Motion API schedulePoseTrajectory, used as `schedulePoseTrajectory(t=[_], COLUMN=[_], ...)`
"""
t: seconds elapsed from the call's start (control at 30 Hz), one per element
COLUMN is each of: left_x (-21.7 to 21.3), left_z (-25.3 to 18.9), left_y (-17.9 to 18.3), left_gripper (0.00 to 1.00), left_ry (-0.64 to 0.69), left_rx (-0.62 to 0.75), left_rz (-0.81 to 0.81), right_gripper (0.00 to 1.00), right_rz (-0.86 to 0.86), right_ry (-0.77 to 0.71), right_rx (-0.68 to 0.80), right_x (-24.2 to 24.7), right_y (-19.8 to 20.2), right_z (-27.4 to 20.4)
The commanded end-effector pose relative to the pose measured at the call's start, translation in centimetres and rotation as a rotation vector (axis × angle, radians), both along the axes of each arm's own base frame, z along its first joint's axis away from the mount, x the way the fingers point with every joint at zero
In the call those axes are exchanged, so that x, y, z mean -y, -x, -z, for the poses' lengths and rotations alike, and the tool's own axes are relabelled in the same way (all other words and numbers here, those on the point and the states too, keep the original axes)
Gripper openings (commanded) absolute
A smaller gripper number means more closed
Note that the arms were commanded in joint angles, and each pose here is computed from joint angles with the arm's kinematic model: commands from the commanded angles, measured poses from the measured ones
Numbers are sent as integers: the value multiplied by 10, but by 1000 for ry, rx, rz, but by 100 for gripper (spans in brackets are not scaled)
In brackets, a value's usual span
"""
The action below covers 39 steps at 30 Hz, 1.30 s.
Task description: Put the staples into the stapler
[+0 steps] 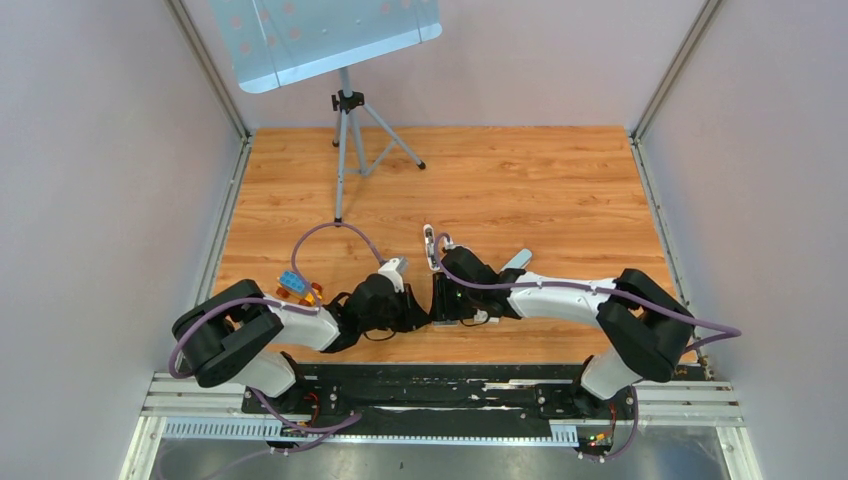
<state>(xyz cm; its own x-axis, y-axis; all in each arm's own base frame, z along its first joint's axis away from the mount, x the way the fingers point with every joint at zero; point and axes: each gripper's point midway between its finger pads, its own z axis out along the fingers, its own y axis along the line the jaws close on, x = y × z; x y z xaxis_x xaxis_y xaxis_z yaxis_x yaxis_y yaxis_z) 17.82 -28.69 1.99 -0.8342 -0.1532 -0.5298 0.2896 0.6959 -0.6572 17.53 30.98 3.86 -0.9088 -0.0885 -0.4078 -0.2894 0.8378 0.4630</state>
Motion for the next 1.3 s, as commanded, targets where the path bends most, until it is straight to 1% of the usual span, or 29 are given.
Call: schedulePoseTrajectory(t=[0.0,0.53,1.03,1.17,1.27], left_x=[0,9,9,8,8], left_z=[-2,-5,-1,-1,-1], left_y=[-1,0,-1,0,0], left_gripper=[3,3,3,3,3], left_ry=[31,102,91,91,90], left_rx=[8,9,11,12,13], left_rz=[-10,4,2,1,1], right_gripper=[45,45,44,44,40], right_rz=[5,-10,-6,-3,4], right_ry=[12,-40,-84,-66,-1], right_rx=[-2,-7,28,31,47], right_x=[-5,-16,-14,-11,0], right_y=[2,3,3,3,0], right_z=[2,-5,-27,-25,-20])
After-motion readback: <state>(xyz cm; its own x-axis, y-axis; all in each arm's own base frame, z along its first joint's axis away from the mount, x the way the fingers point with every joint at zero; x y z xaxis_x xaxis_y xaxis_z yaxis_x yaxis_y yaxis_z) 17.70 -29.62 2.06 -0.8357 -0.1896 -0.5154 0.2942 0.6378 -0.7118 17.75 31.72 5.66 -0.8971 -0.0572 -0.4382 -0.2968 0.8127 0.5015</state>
